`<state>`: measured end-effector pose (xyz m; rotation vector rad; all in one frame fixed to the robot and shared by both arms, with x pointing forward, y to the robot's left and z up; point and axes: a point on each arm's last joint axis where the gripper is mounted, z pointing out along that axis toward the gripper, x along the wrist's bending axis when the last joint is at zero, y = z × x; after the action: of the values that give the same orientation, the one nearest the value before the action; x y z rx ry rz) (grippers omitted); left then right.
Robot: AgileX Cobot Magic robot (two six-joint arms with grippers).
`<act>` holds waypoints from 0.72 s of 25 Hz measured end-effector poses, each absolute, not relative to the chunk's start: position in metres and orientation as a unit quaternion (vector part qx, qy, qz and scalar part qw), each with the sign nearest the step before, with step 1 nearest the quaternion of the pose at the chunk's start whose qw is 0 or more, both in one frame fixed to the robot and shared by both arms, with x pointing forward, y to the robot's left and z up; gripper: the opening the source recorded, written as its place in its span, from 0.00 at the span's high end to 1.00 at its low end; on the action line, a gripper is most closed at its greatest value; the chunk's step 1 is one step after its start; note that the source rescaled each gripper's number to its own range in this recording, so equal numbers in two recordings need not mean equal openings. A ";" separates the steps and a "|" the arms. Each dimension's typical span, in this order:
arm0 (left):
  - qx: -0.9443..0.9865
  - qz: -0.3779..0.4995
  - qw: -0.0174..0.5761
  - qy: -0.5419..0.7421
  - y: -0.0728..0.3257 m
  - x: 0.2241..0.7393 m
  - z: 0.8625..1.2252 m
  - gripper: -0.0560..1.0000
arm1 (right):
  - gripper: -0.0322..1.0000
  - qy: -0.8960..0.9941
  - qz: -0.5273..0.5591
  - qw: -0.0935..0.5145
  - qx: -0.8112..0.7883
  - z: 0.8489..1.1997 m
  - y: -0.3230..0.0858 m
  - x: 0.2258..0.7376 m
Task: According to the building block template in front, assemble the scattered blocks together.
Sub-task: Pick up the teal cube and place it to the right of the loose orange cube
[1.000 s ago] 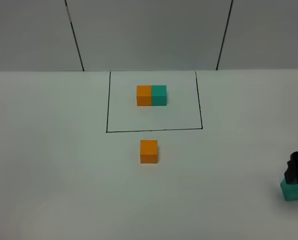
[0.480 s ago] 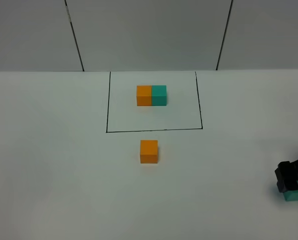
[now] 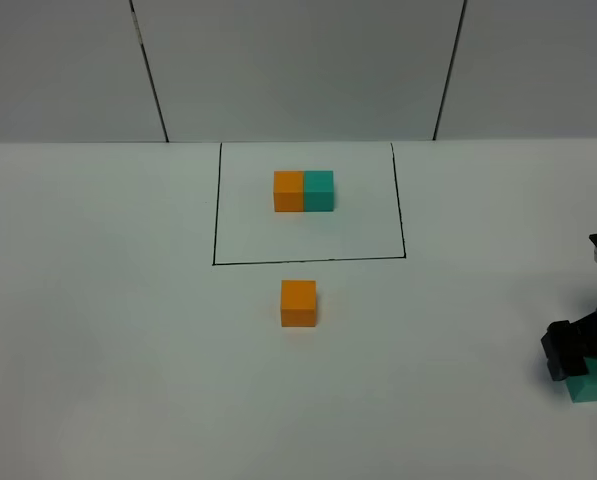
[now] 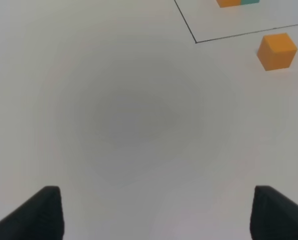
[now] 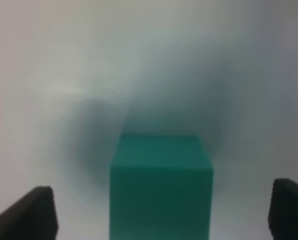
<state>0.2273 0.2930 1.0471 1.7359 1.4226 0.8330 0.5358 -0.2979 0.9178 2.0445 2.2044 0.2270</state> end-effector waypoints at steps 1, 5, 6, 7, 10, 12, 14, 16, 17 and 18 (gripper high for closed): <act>0.675 0.324 0.365 0.553 0.293 0.227 1.047 0.25 | 0.27 0.730 0.073 0.061 0.677 0.915 -0.298 0.538; 0.675 0.324 0.365 0.553 0.293 0.227 1.047 0.25 | 0.38 0.729 0.060 0.047 0.680 0.904 -0.298 0.541; 0.675 0.324 0.365 0.553 0.293 0.227 1.047 0.25 | 0.42 0.729 0.059 0.045 0.680 0.903 -0.298 0.541; 0.675 0.324 0.365 0.553 0.293 0.227 1.047 0.25 | 0.46 0.729 0.056 0.042 0.681 0.901 -0.298 0.541; 0.675 0.324 0.365 0.553 0.293 0.227 1.047 0.25 | 0.61 0.727 0.048 0.033 0.684 0.899 -0.298 0.539; 0.675 0.324 0.365 0.553 0.293 0.227 1.047 0.25 | 0.74 0.725 0.041 0.025 0.687 0.899 -0.298 0.538; 0.675 0.324 0.365 0.553 0.293 0.227 1.047 0.25 | 0.97 0.726 0.034 0.019 0.687 0.899 -0.298 0.536; 0.675 0.324 0.365 0.553 0.293 0.227 1.047 0.25 | 0.97 0.729 0.024 0.015 0.683 0.902 -0.299 0.537; 0.675 0.324 0.365 0.554 0.293 0.227 1.047 0.25 | 0.97 0.731 0.021 0.012 0.682 0.904 -0.299 0.539; 0.675 0.324 0.365 0.554 0.293 0.227 1.047 0.25 | 0.97 0.736 0.017 0.010 0.677 0.908 -0.298 0.541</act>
<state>0.2273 0.2930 1.0471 1.7349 1.4235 0.8324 0.5412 -0.2980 0.9075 2.1139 2.2975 0.0532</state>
